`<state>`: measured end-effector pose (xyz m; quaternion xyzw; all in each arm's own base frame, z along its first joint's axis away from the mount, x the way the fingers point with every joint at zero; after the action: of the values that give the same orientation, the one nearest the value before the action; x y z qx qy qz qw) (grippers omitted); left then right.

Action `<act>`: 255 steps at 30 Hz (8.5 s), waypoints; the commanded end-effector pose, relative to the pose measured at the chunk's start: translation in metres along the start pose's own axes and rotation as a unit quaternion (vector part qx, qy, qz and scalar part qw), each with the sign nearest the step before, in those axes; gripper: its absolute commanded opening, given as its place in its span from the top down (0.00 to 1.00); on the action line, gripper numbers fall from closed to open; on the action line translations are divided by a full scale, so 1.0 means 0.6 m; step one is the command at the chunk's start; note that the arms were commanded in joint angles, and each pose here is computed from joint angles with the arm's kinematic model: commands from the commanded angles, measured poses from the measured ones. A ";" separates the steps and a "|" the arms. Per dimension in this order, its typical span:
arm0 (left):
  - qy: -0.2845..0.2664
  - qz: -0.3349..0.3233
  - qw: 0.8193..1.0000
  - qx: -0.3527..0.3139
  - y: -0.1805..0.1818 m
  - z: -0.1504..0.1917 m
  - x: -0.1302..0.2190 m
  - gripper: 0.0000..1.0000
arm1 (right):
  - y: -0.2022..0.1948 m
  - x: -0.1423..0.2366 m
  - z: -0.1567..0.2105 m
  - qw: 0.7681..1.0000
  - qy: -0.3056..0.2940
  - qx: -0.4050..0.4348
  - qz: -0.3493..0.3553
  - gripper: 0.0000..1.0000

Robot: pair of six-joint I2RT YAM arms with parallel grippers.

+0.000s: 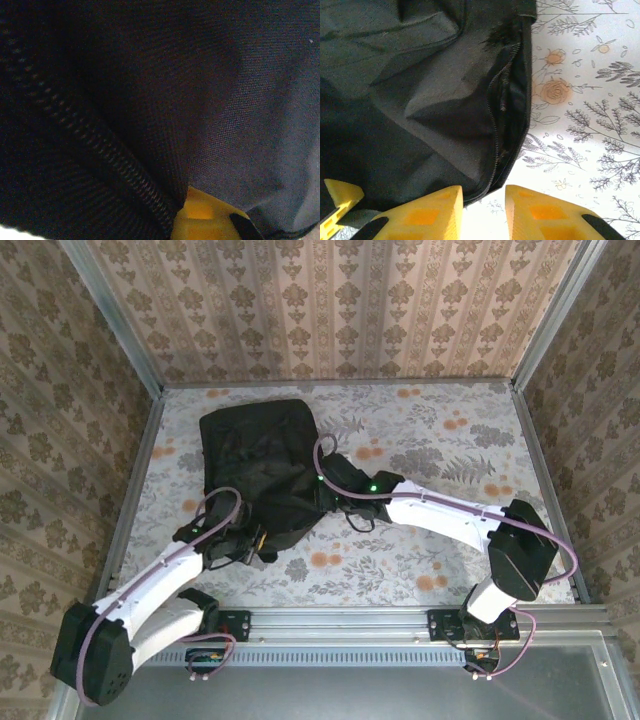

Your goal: Pack books, pencil case, and school supplies into a backpack

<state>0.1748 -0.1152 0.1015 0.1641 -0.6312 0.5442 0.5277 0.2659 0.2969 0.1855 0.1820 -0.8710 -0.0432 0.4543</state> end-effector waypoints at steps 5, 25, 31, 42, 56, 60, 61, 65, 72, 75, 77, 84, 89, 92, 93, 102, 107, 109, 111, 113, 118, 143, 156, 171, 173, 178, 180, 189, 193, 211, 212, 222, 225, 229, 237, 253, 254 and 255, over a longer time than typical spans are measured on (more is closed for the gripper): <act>-0.043 0.009 0.984 -0.175 -0.010 -0.017 0.043 1.00 | 0.071 0.020 0.006 0.991 0.037 0.068 -0.113 0.68; -0.061 0.121 0.907 -0.398 -0.005 -0.001 0.092 1.00 | 0.154 -0.015 0.023 0.959 0.137 0.088 -0.232 0.63; -0.094 0.129 0.880 -0.448 0.007 0.006 0.099 1.00 | 0.174 -0.047 0.025 0.953 0.167 0.108 -0.229 0.58; -0.145 0.084 0.873 -0.458 0.018 -0.013 0.108 1.00 | 0.192 -0.061 0.097 0.936 0.241 0.185 -0.177 0.61; -0.156 0.109 0.875 -0.445 0.009 -0.013 0.104 1.00 | 0.186 -0.093 0.148 0.930 0.258 0.226 -0.133 0.74; -0.157 0.102 0.877 -0.443 0.016 -0.016 0.102 1.00 | 0.187 -0.094 0.148 0.931 0.250 0.229 -0.139 0.87; -0.158 0.100 0.877 -0.443 0.018 -0.017 0.102 1.00 | 0.186 -0.092 0.147 0.930 0.245 0.232 -0.143 0.89; -0.165 0.087 0.876 -0.446 0.023 -0.022 0.102 1.00 | 0.178 -0.077 0.144 0.925 0.221 0.269 -0.154 0.97; -0.169 0.056 0.873 -0.454 0.030 -0.028 0.100 1.00 | 0.141 -0.067 0.133 0.911 0.189 0.344 -0.124 1.00; -0.175 0.044 0.873 -0.453 0.031 -0.032 0.100 1.00 | 0.126 -0.058 0.131 0.909 0.167 0.360 -0.127 0.99; -0.178 0.038 0.872 -0.454 0.028 -0.033 0.102 1.00 | 0.117 -0.050 0.130 0.910 0.151 0.361 -0.134 0.99; -0.140 0.051 0.904 -0.401 -0.015 -0.013 0.129 0.44 | 0.125 -0.041 0.125 0.930 0.018 0.309 -0.196 1.00; -0.041 0.026 0.962 -0.269 -0.002 -0.008 0.136 0.29 | 0.154 -0.045 0.113 0.915 -0.100 0.287 -0.265 1.00; 0.008 -0.033 0.984 -0.176 0.031 -0.014 0.133 0.30 | 0.173 -0.058 0.127 0.899 -0.090 0.328 -0.275 1.00; 0.024 -0.055 0.987 -0.147 0.043 -0.013 0.130 0.31 | 0.180 -0.062 0.134 0.892 -0.085 0.346 -0.279 1.00; 0.065 -0.060 0.996 -0.007 0.042 -0.002 0.121 0.32 | 0.192 -0.077 0.156 0.863 -0.102 0.429 -0.245 1.00; 0.035 -0.130 0.991 -0.004 0.053 -0.014 0.137 0.38 | 0.176 -0.077 0.145 0.865 -0.122 0.446 -0.197 1.00; 0.040 -0.148 0.988 0.002 0.061 -0.015 0.125 0.41 | 0.172 -0.073 0.141 0.863 -0.130 0.450 -0.190 1.00; 0.037 -0.156 0.987 0.007 0.066 -0.020 0.111 0.45 | 0.171 -0.068 0.139 0.862 -0.136 0.451 -0.189 1.00; 0.030 -0.150 0.988 0.009 0.063 -0.027 0.101 0.48 | 0.170 -0.066 0.140 0.861 -0.135 0.451 -0.193 1.00; 0.023 -0.136 0.990 0.004 0.044 -0.039 0.084 0.50 | 0.168 -0.063 0.149 0.861 -0.129 0.448 -0.206 1.00; -0.073 -0.034 0.981 -0.179 0.026 -0.059 0.105 1.00 | 0.167 -0.007 0.140 0.846 -0.131 0.426 -0.294 0.97; -0.129 0.184 0.913 -0.341 0.023 -0.029 0.109 1.00 | 0.171 0.015 0.045 0.887 0.023 0.238 -0.395 0.85; -0.131 0.178 0.903 -0.369 0.060 -0.029 0.091 1.00 | 0.216 -0.073 0.096 0.879 0.223 0.236 -0.349 0.76; -0.133 0.174 0.903 -0.369 0.061 -0.030 0.090 1.00 | 0.222 -0.078 0.095 0.878 0.225 0.234 -0.351 0.75; -0.131 0.164 0.903 -0.376 0.065 -0.029 0.085 1.00 | 0.225 -0.090 0.102 0.882 0.237 0.235 -0.334 0.72; -0.132 0.163 0.902 -0.379 0.065 -0.029 0.085 1.00 | 0.228 -0.092 0.099 0.881 0.238 0.229 -0.338 0.72; -0.117 0.164 0.879 -0.433 0.066 -0.011 0.071 1.00 | 0.239 -0.082 0.053 0.892 0.191 0.220 -0.345 0.70; -0.108 0.162 0.861 -0.470 0.068 0.000 0.059 1.00 | 0.228 -0.098 0.047 0.905 0.172 0.231 -0.312 0.66; -0.178 0.145 0.806 -0.545 0.043 0.008 0.094 1.00 | 0.208 -0.147 0.143 0.879 0.269 0.275 -0.282 0.58; -0.182 0.142 0.807 -0.544 0.043 0.007 0.095 1.00 | 0.207 -0.147 0.146 0.878 0.272 0.280 -0.279 0.58; -0.218 0.160 0.806 -0.527 0.031 -0.003 0.130 1.00 | 0.192 -0.150 0.184 0.869 0.266 0.340 -0.241 0.72; -0.219 0.154 0.805 -0.529 0.031 -0.005 0.129 1.00 | 0.190 -0.142 0.171 0.880 0.235 0.335 -0.239 0.84; -0.222 0.147 0.806 -0.529 0.033 -0.007 0.127 1.00 | 0.180 -0.123 0.132 0.905 0.166 0.304 -0.246 0.96; -0.236 0.133 0.809 -0.522 0.036 -0.015 0.130 1.00 | 0.148 -0.074 0.087 0.924 0.038 0.257 -0.280 1.00; -0.226 0.124 0.806 -0.532 0.037 -0.012 0.123 1.00 | 0.056 -0.061 0.039 0.950 -0.050 0.128 -0.281 1.00; -0.225 0.123 0.806 -0.534 0.037 -0.012 0.122 1.00 | 0.054 -0.062 0.038 0.951 -0.051 0.123 -0.281 1.00; -0.222 0.124 0.805 -0.536 0.037 -0.010 0.121 1.00 | 0.052 -0.063 0.037 0.951 -0.051 0.120 -0.281 1.00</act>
<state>0.1243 -0.0773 0.1264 -0.1119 -0.9199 0.1320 0.3518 0.2569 0.3355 0.1361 0.4653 -0.8007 -0.0400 0.3753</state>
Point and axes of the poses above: each hand's point on the last joint's axis, 136 mm out from that joint toward the fingers, its own x axis back along the fingers, its own y axis along the line the jaws close on, z = x × y, the point moved 5 cm from there along x, back along the fingers, and after that the axes turned 5 degrees about x, right-handed, at the moved point
